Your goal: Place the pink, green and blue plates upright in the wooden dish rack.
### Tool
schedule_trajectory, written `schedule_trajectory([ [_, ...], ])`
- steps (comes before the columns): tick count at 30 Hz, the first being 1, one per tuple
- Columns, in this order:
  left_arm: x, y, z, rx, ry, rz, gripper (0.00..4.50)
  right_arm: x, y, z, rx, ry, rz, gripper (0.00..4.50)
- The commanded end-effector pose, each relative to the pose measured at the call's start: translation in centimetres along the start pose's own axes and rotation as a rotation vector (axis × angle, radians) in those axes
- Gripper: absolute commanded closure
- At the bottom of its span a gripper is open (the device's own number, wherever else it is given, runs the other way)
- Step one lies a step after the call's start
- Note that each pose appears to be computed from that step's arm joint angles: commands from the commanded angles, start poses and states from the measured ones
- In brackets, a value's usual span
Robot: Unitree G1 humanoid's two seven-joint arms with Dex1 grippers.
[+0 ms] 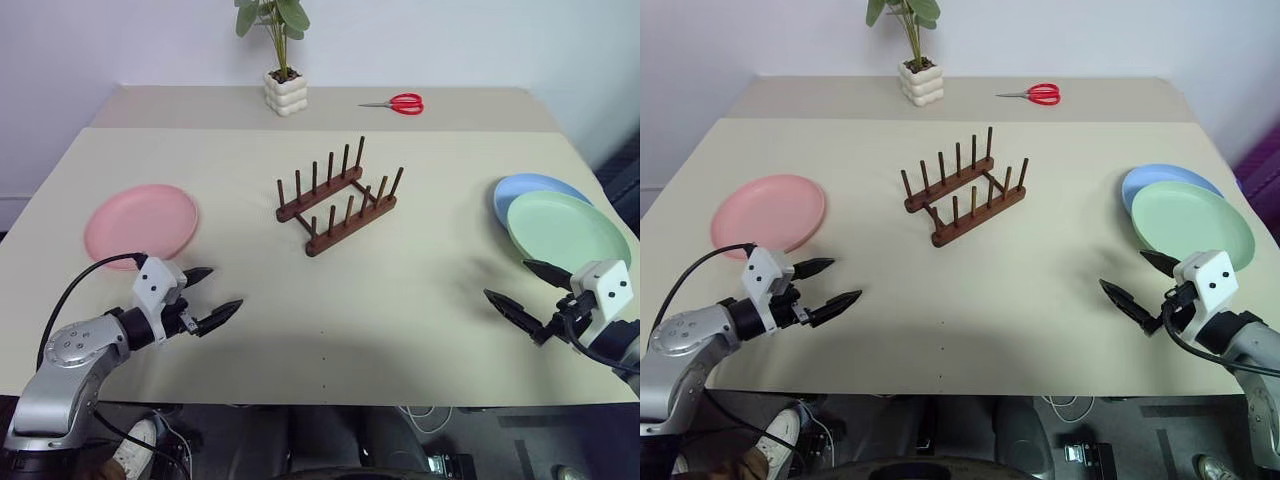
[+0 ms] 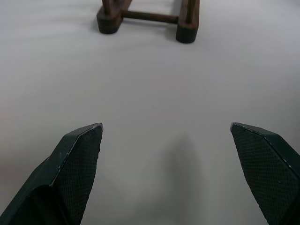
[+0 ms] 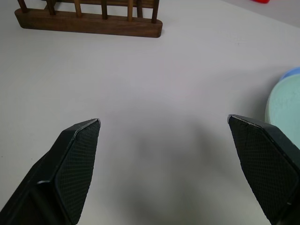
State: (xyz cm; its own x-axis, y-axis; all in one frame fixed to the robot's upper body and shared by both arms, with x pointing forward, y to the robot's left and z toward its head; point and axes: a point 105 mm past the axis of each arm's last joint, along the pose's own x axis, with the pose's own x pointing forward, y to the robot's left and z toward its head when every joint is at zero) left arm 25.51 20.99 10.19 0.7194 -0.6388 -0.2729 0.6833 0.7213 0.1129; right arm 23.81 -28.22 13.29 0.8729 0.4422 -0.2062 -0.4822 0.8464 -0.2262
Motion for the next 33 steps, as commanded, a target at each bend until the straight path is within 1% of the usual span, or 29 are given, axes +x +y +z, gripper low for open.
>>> schedule_trajectory([
  [1, -0.4, -0.1, 1.4, 0.036, -0.035, 0.002, 0.01, -0.2, -0.3, 1.0, -0.031, -0.014, -0.001, 0.05],
  [15, 0.4, -2.1, 1.1, -0.007, -0.038, -0.021, 0.01, -0.3, 0.7, 1.2, -0.024, 0.003, 0.009, 0.05],
  [20, 0.9, -1.9, 1.4, -0.003, -0.043, -0.043, 0.01, -0.1, 1.9, 1.4, -0.013, -0.008, 0.027, 0.05],
  [27, 1.3, -0.5, 1.4, 0.019, -0.043, -0.042, 0.01, 0.4, 2.2, 1.0, 0.012, -0.028, 0.018, 0.05],
  [33, 2.7, -0.9, 1.7, 0.009, -0.065, -0.099, 0.01, 0.3, 3.1, 0.9, 0.024, -0.047, 0.011, 0.05],
])
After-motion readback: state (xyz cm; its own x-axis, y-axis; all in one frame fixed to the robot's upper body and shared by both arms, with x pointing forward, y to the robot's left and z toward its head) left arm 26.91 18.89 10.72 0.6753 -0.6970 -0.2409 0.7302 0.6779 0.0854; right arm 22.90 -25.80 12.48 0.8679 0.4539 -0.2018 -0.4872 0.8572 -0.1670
